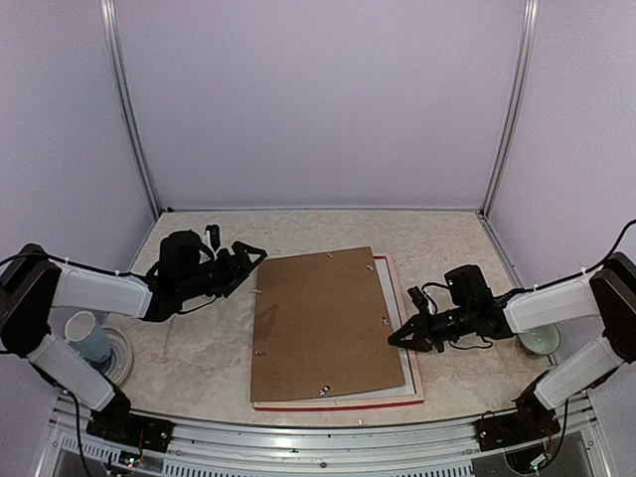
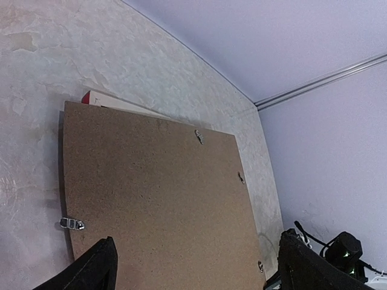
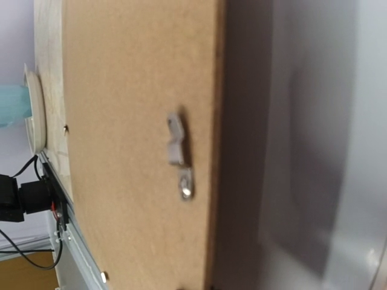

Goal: Put the photo into the frame
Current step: Place the backboard on the frame body.

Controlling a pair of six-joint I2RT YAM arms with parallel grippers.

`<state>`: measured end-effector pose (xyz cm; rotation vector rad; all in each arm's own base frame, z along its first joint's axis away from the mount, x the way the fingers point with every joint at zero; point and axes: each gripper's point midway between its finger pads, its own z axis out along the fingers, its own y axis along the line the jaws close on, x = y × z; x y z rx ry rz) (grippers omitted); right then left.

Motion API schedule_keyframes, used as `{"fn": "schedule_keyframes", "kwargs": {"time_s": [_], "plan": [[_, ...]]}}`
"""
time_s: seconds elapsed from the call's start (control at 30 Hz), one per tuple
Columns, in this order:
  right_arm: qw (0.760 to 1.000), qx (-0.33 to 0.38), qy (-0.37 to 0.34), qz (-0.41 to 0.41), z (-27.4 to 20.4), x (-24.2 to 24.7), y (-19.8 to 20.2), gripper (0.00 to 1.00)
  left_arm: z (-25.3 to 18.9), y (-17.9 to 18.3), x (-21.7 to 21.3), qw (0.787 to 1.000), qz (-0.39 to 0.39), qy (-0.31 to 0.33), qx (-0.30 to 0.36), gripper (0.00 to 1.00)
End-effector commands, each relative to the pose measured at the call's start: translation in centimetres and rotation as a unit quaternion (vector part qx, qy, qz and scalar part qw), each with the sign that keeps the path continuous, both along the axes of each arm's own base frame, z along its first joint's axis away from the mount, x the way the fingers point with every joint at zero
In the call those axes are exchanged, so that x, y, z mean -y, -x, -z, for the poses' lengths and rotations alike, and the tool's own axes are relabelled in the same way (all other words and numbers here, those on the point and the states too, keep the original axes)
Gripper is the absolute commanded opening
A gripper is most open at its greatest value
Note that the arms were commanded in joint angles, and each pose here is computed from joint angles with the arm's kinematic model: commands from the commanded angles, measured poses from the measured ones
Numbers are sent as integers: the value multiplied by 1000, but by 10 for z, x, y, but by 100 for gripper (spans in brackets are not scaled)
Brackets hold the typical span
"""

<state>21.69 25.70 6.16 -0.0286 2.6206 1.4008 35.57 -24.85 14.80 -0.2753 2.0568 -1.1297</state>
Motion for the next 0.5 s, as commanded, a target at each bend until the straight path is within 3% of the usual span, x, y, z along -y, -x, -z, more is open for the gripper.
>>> {"fn": "schedule_keyframes", "kwargs": {"time_s": [0.0,0.47], "plan": [[998,-6,55,29,23,20,-2,0,11,-10,4,1000,-2,-19,1,91],[998,-2,55,29,20,19,-5,0,58,-23,25,997,8,-30,-66,91]]}}
